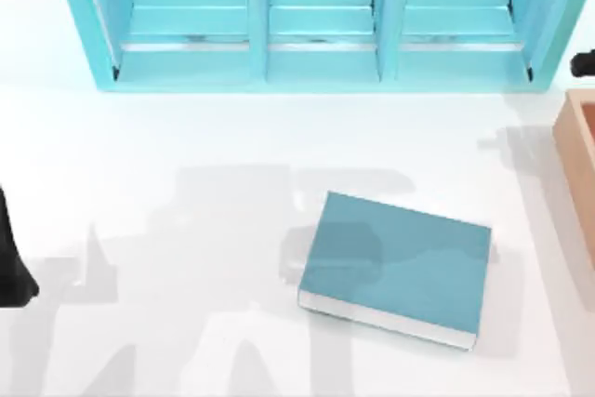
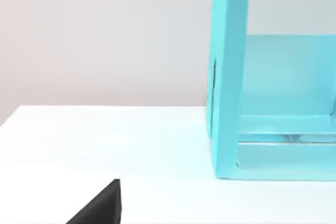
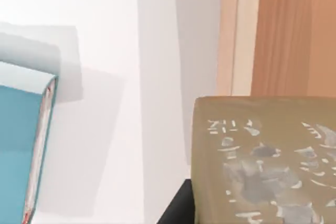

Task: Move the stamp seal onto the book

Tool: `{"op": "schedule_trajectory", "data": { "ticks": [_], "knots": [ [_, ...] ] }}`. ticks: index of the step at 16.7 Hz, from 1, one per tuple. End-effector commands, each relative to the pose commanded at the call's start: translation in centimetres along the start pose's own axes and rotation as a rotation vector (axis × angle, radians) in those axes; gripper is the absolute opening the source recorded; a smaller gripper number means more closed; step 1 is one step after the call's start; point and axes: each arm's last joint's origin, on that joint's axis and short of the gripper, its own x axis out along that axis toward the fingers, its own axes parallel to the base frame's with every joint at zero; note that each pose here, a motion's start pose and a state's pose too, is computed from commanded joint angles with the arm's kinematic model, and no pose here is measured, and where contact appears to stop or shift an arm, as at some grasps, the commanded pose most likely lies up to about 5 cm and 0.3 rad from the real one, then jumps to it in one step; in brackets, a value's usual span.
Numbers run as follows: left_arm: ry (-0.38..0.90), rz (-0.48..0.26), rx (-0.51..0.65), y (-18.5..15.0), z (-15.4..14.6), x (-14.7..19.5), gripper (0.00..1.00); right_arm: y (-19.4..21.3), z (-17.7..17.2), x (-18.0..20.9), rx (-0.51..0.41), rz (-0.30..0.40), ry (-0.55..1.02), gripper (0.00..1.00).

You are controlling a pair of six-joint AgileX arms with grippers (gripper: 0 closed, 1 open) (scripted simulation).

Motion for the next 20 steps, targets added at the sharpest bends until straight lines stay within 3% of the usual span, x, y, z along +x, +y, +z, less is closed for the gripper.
{"op": "schedule_trajectory", "data": {
  "ticks": [4, 10, 14, 20],
  "knots": [
    [0.000, 0.000, 0.000, 0.0, 0.0, 0.0, 1.00, 1.6, -0.6, -1.6, 0.002, 0.005, 0.009, 0.00],
    [0.000, 0.000, 0.000, 0.0, 0.0, 0.0, 1.00, 2.9, -0.2, -0.5, 0.006, 0.006, 0.020, 0.00],
    [0.000, 0.000, 0.000, 0.0, 0.0, 0.0, 1.00, 9.1, -0.6, 2.1, 0.010, 0.006, 0.021, 0.00],
    [0.000, 0.000, 0.000, 0.0, 0.0, 0.0, 1.00, 18.9, -4.5, 6.5, 0.007, 0.006, 0.017, 0.00]
  ]
}}
